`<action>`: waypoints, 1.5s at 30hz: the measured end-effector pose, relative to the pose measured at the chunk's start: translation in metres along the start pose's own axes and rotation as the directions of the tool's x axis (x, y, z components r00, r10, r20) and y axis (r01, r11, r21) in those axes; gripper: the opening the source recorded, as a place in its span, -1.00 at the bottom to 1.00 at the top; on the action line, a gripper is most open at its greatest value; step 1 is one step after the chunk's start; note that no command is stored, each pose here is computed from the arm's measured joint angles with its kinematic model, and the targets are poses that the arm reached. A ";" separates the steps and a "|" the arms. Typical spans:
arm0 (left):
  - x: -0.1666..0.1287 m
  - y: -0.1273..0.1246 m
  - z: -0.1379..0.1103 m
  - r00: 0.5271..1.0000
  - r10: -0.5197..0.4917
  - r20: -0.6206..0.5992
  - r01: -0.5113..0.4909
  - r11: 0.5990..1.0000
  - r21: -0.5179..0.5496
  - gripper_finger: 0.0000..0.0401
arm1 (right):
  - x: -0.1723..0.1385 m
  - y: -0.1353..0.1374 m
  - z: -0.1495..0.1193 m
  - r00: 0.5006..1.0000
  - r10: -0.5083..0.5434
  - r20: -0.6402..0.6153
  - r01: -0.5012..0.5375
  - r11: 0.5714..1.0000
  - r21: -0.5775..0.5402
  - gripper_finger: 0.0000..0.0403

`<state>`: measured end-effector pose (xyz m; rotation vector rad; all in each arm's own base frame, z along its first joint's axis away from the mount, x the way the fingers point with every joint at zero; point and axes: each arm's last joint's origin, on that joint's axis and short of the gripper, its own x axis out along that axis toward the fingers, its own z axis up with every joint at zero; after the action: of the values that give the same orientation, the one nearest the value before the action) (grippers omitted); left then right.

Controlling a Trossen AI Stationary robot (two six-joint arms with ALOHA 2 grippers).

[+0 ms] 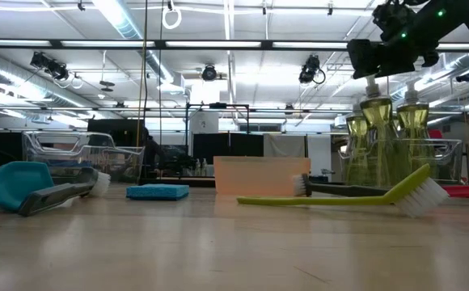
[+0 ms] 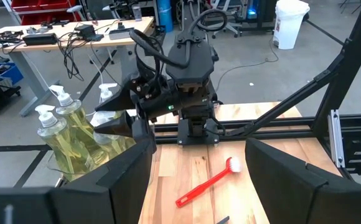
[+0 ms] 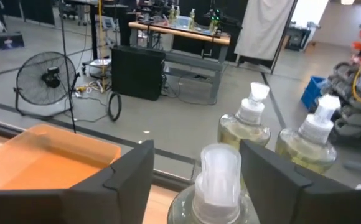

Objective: Pick & Place Kitchen Sink Supplies
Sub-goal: Put the yellow dish soap into the right transparent bin, then put the gray dish brush into the orange bin

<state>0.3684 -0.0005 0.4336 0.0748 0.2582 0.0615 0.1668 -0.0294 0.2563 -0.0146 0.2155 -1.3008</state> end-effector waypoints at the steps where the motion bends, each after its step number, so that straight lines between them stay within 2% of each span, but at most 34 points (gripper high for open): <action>1: 0.000 0.000 0.000 1.000 0.000 0.000 0.000 1.000 0.000 0.31 | 0.000 0.000 0.001 1.000 0.002 0.006 -0.002 1.000 -0.016 0.20; 8: 0.000 0.000 0.000 1.000 0.000 0.000 0.000 1.000 0.000 0.31 | -0.003 -0.002 0.021 0.996 -0.026 0.083 0.036 0.992 -0.120 0.31; 15: 0.000 0.000 0.000 1.000 0.000 0.000 0.000 1.000 0.000 0.31 | -0.013 -0.009 0.050 0.984 -0.007 0.179 0.036 0.987 -0.158 0.32; 20: 0.000 0.000 0.000 1.000 0.000 0.000 0.000 1.000 0.000 0.31 | -0.027 -0.018 0.067 0.971 0.015 0.238 0.018 0.990 -0.136 0.32; 24: 0.000 -0.002 0.000 1.000 -0.004 0.000 0.004 1.000 0.001 0.31 | -0.039 -0.026 0.077 0.967 0.024 0.255 -0.008 0.998 -0.065 0.32; 34: -0.001 -0.015 0.000 0.998 -0.065 -0.005 0.066 0.998 0.010 0.31 | -0.071 -0.025 0.077 0.940 0.210 0.270 -0.200 0.978 -0.066 0.32; 40: -0.002 -0.017 0.000 0.998 -0.070 -0.005 0.070 0.997 0.011 0.31 | -0.084 -0.024 0.074 0.911 0.305 0.279 -0.313 0.950 -0.015 0.32; 43: -0.001 -0.016 0.000 0.998 -0.069 -0.005 0.070 0.998 0.011 0.31 | -0.090 -0.024 0.074 0.881 0.365 0.301 -0.386 0.922 0.012 0.32; 45: -0.001 -0.016 0.000 0.998 -0.069 -0.004 0.069 0.998 0.011 0.31 | -0.095 -0.023 0.075 0.837 0.429 0.341 -0.459 0.888 0.010 0.32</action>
<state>0.3678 -0.0170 0.4328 0.0764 0.2641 -0.0088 0.1339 0.0471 0.3466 -0.0993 -0.1279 -0.8208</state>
